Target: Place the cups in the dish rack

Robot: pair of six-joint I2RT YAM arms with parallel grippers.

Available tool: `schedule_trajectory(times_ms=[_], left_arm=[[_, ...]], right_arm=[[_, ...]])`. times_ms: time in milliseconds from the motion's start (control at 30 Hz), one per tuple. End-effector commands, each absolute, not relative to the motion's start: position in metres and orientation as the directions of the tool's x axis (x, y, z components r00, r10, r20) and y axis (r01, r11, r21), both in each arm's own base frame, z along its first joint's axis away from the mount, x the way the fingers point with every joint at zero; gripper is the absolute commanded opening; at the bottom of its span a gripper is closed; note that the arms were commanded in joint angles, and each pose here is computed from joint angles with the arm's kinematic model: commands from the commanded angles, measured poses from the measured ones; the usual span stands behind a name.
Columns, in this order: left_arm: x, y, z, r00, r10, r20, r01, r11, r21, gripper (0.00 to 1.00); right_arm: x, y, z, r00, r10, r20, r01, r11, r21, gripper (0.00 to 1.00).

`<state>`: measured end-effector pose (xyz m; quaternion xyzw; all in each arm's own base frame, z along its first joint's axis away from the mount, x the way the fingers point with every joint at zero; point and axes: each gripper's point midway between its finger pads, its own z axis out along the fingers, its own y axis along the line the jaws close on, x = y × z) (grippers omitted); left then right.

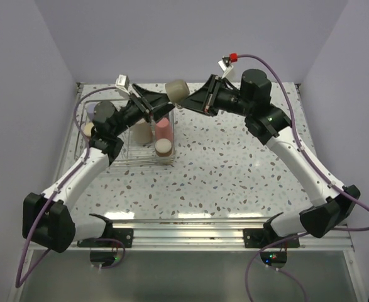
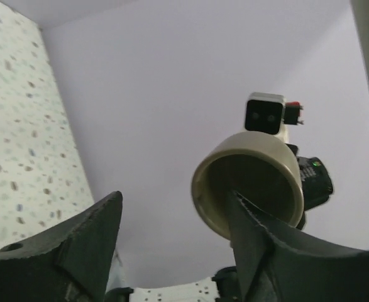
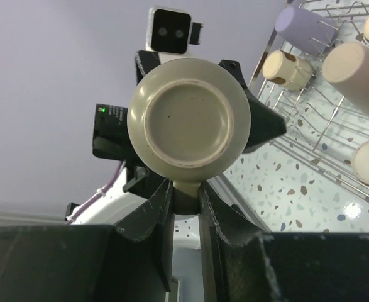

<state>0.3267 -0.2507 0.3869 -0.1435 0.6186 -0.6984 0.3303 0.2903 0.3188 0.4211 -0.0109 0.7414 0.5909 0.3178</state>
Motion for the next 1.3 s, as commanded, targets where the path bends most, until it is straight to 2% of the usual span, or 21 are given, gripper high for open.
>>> schedule_trajectory(times_ms=[0,33,133,167,200,233,300,333,367,400,533,767,867,1267], left_arm=[[0.329,-0.222,0.389,-0.678,-0.646,-0.35,0.301,0.191,-0.934,0.71],[0.331,-0.209,0.383,-0.675,-0.653,-0.342,0.244,0.24,-0.94,0.76],[0.332,-0.178,0.368,-0.647,-0.652,-0.395,0.165,0.386,-0.907,0.81],[0.334,-0.167,0.361,-0.621,-0.643,-0.448,0.16,0.456,-0.876,0.82],[0.329,-0.157,0.345,-0.636,-0.639,-0.432,0.079,0.503,-0.861,0.82],[0.328,-0.144,0.351,-0.606,-0.646,-0.464,0.066,0.54,-0.839,0.83],[0.328,-0.119,0.342,-0.549,-0.637,-0.542,0.005,0.645,-0.764,0.83],[0.32,-0.11,0.342,-0.537,-0.632,-0.558,-0.03,0.675,-0.737,0.84],[0.32,-0.096,0.341,-0.5,-0.623,-0.601,-0.063,0.719,-0.693,0.84],[0.314,-0.09,0.339,-0.494,-0.618,-0.612,-0.091,0.736,-0.67,0.85],[0.298,-0.068,0.349,-0.423,-0.605,-0.674,-0.137,0.778,-0.613,0.86],[0.276,-0.041,0.353,-0.342,-0.59,-0.731,-0.214,0.806,-0.551,0.86],[0.269,-0.039,0.349,-0.342,-0.589,-0.732,-0.223,0.808,-0.546,0.86],[0.259,-0.045,0.332,-0.385,-0.592,-0.708,-0.214,0.803,-0.556,0.85]], right_arm=[[0.292,0.31,0.461,-0.72,0.4,-0.568,-0.483,0.3,0.823,0.0],[0.294,0.311,0.461,-0.72,0.399,-0.569,-0.481,0.304,0.822,0.0],[0.301,0.314,0.463,-0.714,0.402,-0.574,-0.483,0.31,0.819,0.0],[0.302,0.315,0.462,-0.71,0.393,-0.584,-0.49,0.319,0.811,0.0],[0.306,0.318,0.464,-0.705,0.389,-0.594,-0.497,0.328,0.804,0.0],[0.306,0.319,0.455,-0.717,0.365,-0.594,-0.476,0.365,0.8,0.0],[0.304,0.324,0.464,-0.652,0.322,-0.686,-0.541,0.436,0.719,0.0],[0.307,0.33,0.437,-0.688,0.259,-0.678,-0.501,0.507,0.701,0.0],[0.311,0.332,0.431,-0.654,0.222,-0.723,-0.518,0.564,0.643,0.0],[0.298,0.34,0.432,-0.659,0.177,-0.731,-0.536,0.57,0.622,0.0],[0.302,0.372,0.388,-0.697,0.077,-0.713,-0.535,0.606,0.588,0.0],[0.303,0.413,0.332,-0.646,-0.118,-0.754,-0.596,0.695,0.402,0.0],[0.303,0.429,0.313,-0.627,-0.182,-0.757,-0.619,0.707,0.342,0.0],[0.321,0.457,0.251,-0.633,-0.266,-0.727,-0.623,0.733,0.273,0.0]])
